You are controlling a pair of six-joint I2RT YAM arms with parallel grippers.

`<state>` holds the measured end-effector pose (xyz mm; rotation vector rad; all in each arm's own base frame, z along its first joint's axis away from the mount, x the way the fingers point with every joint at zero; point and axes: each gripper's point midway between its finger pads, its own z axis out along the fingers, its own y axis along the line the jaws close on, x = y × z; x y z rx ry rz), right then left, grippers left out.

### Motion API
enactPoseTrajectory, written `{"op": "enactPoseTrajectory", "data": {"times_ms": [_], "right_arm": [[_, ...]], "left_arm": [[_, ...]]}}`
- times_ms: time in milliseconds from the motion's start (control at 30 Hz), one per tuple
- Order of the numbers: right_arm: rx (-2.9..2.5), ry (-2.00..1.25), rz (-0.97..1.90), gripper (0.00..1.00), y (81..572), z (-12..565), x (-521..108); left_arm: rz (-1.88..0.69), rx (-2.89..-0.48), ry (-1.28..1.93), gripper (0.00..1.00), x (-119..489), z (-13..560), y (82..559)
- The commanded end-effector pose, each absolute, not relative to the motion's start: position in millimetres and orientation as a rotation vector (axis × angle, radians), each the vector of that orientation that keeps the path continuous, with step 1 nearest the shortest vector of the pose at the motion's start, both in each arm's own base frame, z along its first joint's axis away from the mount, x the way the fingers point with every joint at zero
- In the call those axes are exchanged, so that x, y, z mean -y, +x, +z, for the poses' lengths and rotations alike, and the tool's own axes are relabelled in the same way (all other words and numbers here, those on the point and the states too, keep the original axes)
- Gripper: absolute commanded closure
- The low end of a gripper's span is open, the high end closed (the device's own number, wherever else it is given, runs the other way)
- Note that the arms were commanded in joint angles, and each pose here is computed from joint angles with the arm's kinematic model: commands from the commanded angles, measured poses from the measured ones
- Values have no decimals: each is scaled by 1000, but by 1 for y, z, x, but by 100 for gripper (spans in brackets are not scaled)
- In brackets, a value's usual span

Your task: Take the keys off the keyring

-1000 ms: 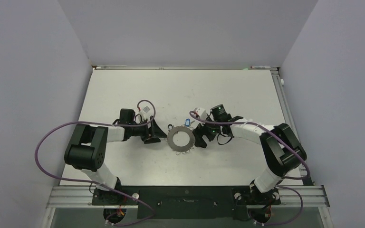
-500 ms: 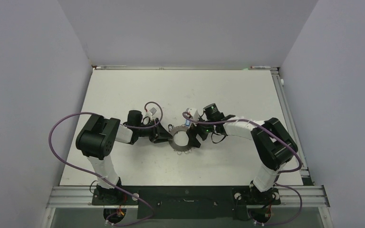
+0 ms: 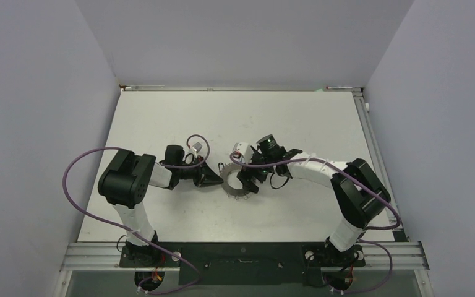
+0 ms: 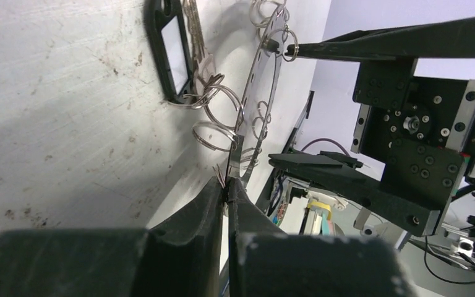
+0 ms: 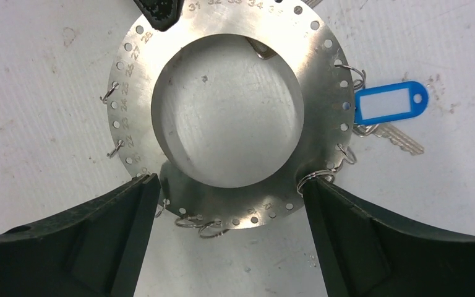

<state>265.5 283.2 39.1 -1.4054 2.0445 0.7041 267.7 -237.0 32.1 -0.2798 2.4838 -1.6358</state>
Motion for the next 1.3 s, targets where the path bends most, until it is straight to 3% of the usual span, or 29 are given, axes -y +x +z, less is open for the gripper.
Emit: {"op": "enactPoseTrajectory", "data": {"times_ms": [0,167,533,867,1167,1267], "right_arm": [[-1903,-1474,606,10,273,89,-303],[-1879,-1602,527,10,243,106,-316],[-1765,-1732,306,10,235,107,-319],[-1659,-1732,277,10,227,146,-342],[-1553,-1736,-94,10,243,120,-335],[-1523,-1697,-201,6,251,115,-330]], "left_arm": [[-1712,-2400,-212,100,242,64,275],[-1708,-2407,-230,100,238,76,276],[-1742,-2627,-466,100,236,74,282],[-1708,-2604,-553,100,226,76,289],[-1724,-2563,-605,100,220,86,290],[-1726,-2544,-597,100,220,90,289]]}}
